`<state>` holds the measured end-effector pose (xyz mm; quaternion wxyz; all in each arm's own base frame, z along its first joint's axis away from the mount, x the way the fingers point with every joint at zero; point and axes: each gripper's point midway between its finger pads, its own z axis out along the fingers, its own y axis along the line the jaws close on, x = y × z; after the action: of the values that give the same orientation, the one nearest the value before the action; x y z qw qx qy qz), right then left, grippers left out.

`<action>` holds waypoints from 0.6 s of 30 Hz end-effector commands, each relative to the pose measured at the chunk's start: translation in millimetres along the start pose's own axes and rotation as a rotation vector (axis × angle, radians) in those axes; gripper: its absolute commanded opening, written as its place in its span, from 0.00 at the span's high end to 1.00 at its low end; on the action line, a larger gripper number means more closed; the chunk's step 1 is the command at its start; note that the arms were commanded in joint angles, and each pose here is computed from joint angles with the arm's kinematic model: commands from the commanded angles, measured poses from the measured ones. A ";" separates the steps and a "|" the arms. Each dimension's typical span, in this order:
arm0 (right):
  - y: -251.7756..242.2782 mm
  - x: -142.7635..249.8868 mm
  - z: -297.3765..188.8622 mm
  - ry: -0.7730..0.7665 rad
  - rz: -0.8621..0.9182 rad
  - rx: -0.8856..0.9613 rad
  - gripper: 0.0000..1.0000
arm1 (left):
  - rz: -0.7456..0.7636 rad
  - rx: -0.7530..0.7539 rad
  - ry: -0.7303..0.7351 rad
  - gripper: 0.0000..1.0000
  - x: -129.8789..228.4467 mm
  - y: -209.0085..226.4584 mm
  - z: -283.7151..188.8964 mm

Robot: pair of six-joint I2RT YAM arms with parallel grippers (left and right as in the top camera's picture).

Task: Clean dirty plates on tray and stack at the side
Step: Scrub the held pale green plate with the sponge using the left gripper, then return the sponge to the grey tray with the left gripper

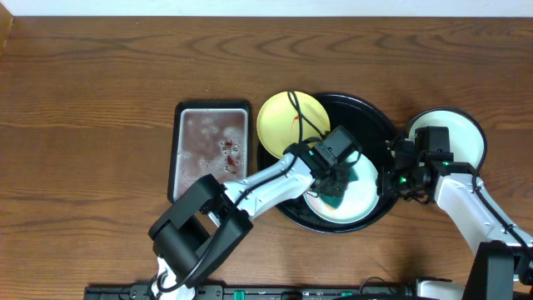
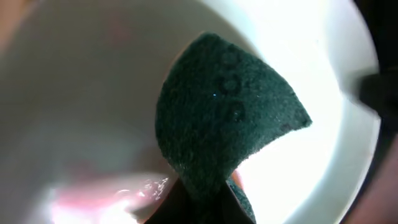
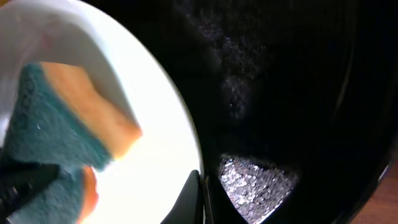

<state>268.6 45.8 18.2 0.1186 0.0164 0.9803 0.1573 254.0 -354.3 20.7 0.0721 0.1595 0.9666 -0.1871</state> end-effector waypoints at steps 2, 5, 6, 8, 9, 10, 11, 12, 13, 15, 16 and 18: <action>2.2 -3.9 -0.9 -0.010 -0.016 -0.004 0.99 | -0.058 -0.123 -0.023 0.93 -17.1 52.0 -9.1; 2.2 -3.9 -0.9 -0.010 -0.016 -0.004 0.99 | -0.040 -0.022 -0.031 0.93 -24.7 39.7 -26.8; 2.2 -4.0 -0.9 -0.010 -0.016 -0.004 0.99 | -0.037 0.048 -0.040 0.93 -27.3 26.8 -42.4; 2.2 -4.0 -0.9 -0.010 -0.016 -0.004 0.99 | -0.030 0.091 -0.060 0.93 -29.2 16.9 -60.7; 2.2 -4.0 -0.9 -0.010 -0.016 -0.004 0.99 | -0.026 0.097 -0.072 0.93 -29.7 14.6 -69.9; 2.2 -4.1 -0.9 -0.010 -0.016 -0.004 0.98 | -0.024 0.094 -0.087 0.93 -30.0 13.9 -79.0; 2.2 -4.4 -0.9 -0.012 -0.016 -0.004 0.92 | -0.025 0.073 -0.105 0.93 -30.5 16.8 -87.8; 2.3 -5.0 -0.9 -0.014 -0.017 -0.004 0.80 | -0.030 0.030 -0.126 0.93 -31.1 24.0 -95.8; 2.3 -6.0 -0.9 -0.018 -0.018 -0.004 0.70 | -0.038 -0.014 -0.144 0.93 -31.6 32.5 -102.9; 3.2 -9.4 -1.0 -0.032 -0.014 -0.009 0.63 | -0.073 -0.140 -0.183 0.93 -32.8 62.3 -121.3; 3.3 -11.3 -1.1 -0.039 -0.014 -0.009 0.64 | -0.114 -0.214 -0.198 0.93 -34.0 86.9 -133.0; 3.4 -12.9 -1.2 -0.046 -0.016 -0.010 0.64 | -0.167 -0.257 -0.200 0.93 -36.2 110.4 -140.2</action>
<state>276.5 46.0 20.6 0.1356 0.0123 0.9779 0.1585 284.2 -265.6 119.4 0.1379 0.0983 0.9728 -0.1579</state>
